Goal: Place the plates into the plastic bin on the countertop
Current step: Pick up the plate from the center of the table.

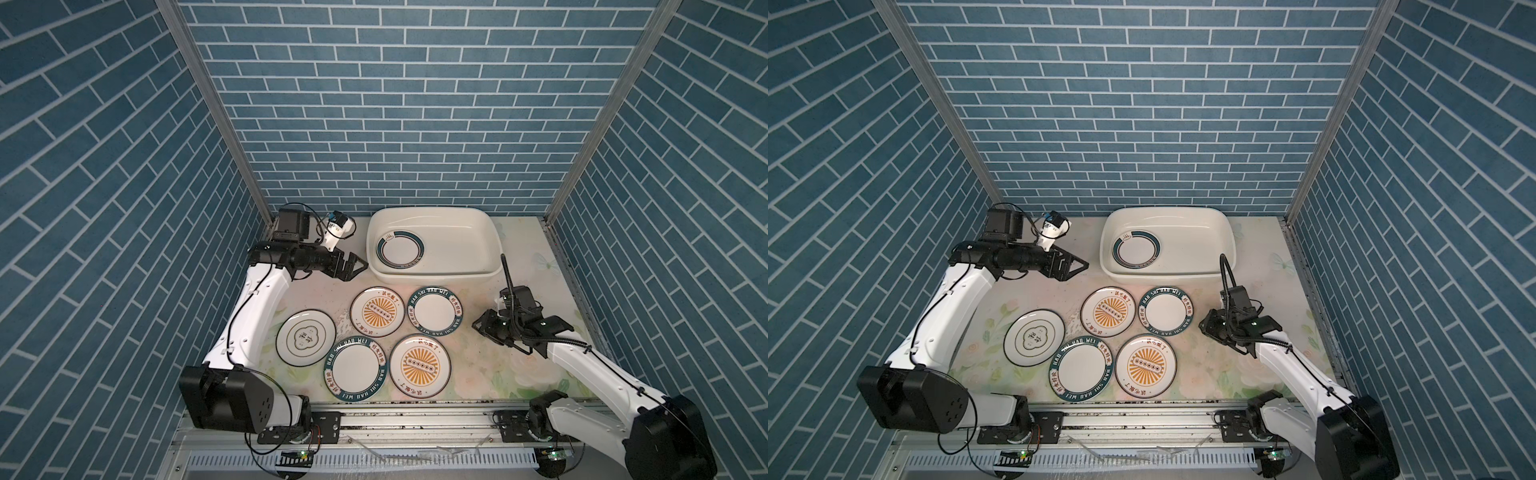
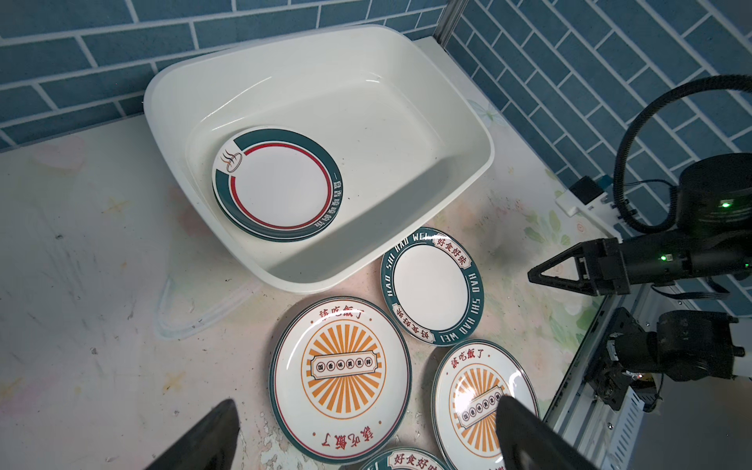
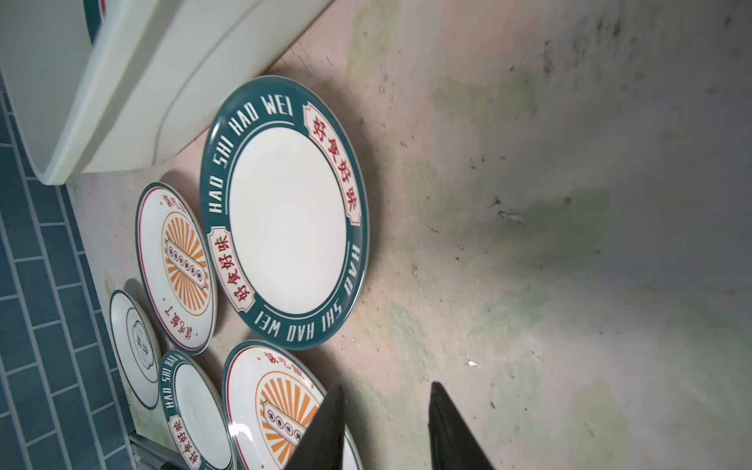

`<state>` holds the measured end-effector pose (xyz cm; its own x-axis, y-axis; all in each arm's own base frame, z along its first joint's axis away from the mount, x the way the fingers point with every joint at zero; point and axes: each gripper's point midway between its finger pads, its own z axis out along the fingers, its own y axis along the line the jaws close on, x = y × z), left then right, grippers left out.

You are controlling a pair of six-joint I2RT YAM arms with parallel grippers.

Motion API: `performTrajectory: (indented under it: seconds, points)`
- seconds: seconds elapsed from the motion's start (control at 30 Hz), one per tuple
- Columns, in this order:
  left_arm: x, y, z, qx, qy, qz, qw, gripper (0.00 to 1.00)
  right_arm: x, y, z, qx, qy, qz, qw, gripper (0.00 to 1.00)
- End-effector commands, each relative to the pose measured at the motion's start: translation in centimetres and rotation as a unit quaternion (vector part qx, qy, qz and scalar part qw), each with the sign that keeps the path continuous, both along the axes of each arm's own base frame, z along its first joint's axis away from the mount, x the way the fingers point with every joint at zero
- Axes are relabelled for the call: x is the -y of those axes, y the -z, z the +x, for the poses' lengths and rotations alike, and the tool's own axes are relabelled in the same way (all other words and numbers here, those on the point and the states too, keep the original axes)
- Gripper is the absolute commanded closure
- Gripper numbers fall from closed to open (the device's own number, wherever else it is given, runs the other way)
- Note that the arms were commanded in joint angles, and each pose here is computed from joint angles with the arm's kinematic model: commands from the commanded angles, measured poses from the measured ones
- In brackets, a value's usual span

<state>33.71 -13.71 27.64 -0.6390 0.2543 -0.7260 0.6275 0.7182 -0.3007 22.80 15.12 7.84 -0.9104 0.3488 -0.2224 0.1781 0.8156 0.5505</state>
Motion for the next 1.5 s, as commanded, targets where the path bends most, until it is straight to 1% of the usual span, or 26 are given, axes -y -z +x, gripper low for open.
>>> performTrajectory:
  seconds: [0.0,0.17,0.53,0.87,1.2,1.47]
  points:
    - [-0.1,0.2,-0.2,0.002,-0.001,0.003,1.000,0.00,-1.8,-0.8,2.0,0.032,0.008,0.051,0.998,0.64]
    - [-0.3,0.3,-0.4,0.004,-0.001,0.007,1.000,0.01,-2.5,1.4,2.6,0.019,0.009,0.058,0.998,0.64]
    - [-0.4,0.5,-0.4,0.004,-0.005,0.008,1.000,0.00,-3.7,3.7,3.6,0.006,-0.001,0.070,0.998,0.65]
    - [-0.3,0.6,-0.1,0.002,-0.006,0.006,1.000,0.00,-4.0,5.0,4.2,0.003,0.002,0.074,0.997,0.66]
    - [-0.4,0.9,-0.1,0.002,-0.008,0.008,1.000,0.01,-4.2,6.2,4.4,-0.003,0.014,0.083,0.996,0.69]
    - [-0.4,0.9,0.0,0.001,-0.008,0.006,1.000,0.00,-3.7,6.9,4.0,-0.006,0.020,0.076,0.997,0.73]
